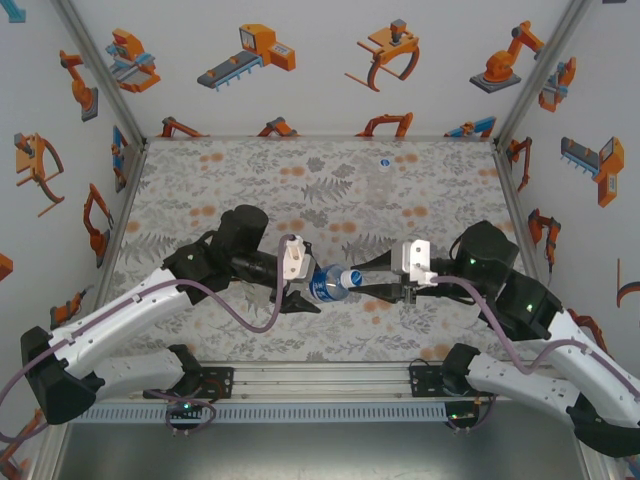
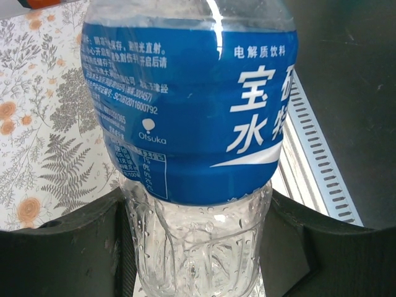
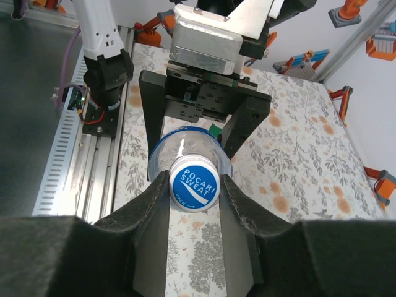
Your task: Screw on the bottle caps
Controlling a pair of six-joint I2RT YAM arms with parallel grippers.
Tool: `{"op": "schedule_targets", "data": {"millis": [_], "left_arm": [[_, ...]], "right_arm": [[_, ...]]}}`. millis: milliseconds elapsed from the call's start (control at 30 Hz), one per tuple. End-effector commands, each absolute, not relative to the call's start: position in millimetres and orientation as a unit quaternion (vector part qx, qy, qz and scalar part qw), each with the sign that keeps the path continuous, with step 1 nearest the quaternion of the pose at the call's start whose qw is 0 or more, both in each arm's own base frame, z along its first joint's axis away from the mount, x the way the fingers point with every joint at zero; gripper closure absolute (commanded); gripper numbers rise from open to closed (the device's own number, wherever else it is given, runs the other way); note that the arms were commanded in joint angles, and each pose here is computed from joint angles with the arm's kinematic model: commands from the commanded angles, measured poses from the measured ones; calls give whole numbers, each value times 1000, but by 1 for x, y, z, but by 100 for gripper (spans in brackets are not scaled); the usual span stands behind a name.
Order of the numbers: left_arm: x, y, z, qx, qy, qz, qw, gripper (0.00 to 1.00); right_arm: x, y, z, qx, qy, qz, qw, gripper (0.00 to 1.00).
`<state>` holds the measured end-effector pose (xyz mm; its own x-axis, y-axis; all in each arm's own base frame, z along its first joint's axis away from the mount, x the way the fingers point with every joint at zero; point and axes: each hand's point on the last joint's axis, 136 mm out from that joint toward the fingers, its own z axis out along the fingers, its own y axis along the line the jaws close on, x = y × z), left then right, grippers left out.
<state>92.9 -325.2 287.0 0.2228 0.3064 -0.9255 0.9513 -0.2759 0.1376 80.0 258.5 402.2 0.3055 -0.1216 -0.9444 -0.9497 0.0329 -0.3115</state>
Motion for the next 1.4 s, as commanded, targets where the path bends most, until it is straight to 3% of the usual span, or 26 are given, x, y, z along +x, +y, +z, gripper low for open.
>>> {"op": "schedule_targets", "data": {"millis": [0,33,267,400,533,767,800,867,967,1067,1200,1367], "left_arm": [[91,-328,300,676,445,-426,404,100],[96,-329,299,671,451,-420,413,100],[151,-339,293,604,533,-341,484,100],[175,-344,290,573,571,-300,506,100],[188,-349,290,549,591,-284,518,100],[182,-360,296,537,585,-325,513,100],[180,-362,298,535,583,-335,511,100],[178,-365,303,527,586,-353,505,100],[181,-370,309,504,614,-373,478,100],[153,-377,313,559,574,-411,435,100],[113,-373,327,611,467,-468,435,100],[86,-362,335,646,400,-491,427,100]], "right_arm": [[92,262,404,-550,488,384,558,95],[98,262,404,-529,506,392,557,100],[168,251,399,-252,671,435,545,100],[213,219,375,-6,769,411,489,100],[227,205,361,103,794,392,453,100],[224,225,394,20,753,427,500,100],[220,230,403,-7,735,441,514,97],[211,235,420,-52,707,457,537,74],[188,241,450,-151,651,467,579,57],[161,243,477,-240,582,471,618,53],[122,239,506,-333,484,472,657,46],[79,243,517,-431,401,489,644,39]]}}
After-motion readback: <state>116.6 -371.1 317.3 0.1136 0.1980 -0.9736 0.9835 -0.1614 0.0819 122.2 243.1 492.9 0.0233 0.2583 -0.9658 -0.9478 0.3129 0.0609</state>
